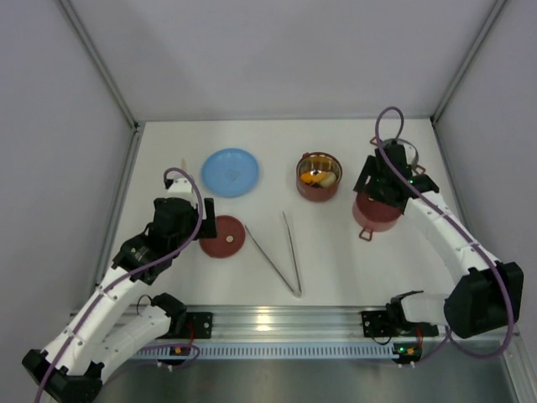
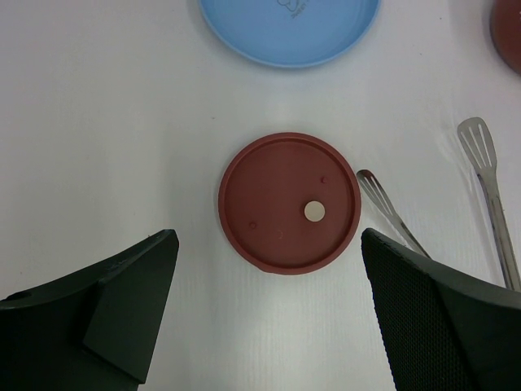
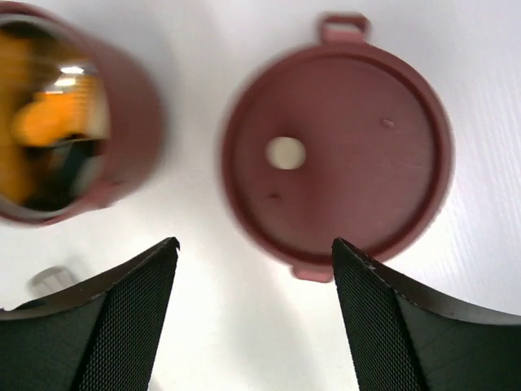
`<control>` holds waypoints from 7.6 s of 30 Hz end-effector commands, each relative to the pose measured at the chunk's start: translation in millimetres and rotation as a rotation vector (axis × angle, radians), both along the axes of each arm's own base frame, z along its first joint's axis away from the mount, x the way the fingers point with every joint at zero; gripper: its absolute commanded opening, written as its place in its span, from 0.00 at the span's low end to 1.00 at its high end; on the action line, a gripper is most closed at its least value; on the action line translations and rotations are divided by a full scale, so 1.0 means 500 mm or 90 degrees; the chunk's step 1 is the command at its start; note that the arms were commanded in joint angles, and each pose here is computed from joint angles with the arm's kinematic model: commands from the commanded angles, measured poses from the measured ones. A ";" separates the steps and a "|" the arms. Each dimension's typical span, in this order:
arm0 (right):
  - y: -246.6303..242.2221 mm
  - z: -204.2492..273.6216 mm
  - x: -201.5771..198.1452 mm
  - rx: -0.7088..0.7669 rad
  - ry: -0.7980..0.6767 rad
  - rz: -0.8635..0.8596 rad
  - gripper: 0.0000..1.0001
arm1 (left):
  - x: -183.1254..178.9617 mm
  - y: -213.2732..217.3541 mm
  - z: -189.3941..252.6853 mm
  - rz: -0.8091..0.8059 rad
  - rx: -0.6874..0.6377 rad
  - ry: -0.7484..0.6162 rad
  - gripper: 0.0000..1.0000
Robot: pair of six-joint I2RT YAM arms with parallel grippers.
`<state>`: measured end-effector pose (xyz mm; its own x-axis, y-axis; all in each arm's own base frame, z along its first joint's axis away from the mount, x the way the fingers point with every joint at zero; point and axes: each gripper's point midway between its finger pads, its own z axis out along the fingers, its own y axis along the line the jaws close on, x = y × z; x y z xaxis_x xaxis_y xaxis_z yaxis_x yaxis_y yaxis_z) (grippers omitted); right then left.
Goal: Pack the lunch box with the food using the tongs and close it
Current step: Close the box lid on the packing box, then pick up the box lid from the center of the board, then close the box lid on the packing box.
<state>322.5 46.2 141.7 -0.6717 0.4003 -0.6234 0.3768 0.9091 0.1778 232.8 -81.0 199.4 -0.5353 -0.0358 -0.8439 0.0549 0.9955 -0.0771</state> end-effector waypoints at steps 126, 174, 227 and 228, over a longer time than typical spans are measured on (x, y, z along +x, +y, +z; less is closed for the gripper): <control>0.164 0.046 0.240 -0.084 0.077 0.103 0.00 | 0.104 0.078 0.083 0.139 -0.092 -0.035 0.99; 0.205 0.190 0.217 -0.048 -0.028 0.166 0.45 | 0.106 0.083 0.043 0.141 -0.070 -0.010 0.99; 0.314 0.066 0.293 -0.115 -0.002 0.239 0.69 | 0.104 0.081 0.024 0.135 -0.063 0.005 0.99; 0.310 0.052 0.291 -0.119 0.008 0.238 0.69 | 0.104 0.081 0.024 0.134 -0.061 0.006 0.99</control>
<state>464.8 207.1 143.3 -0.7921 0.0036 -0.6104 0.0038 1.0000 0.0009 277.5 -39.6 205.3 -0.5470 -0.2250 -0.8063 -0.1651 0.9733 -0.1596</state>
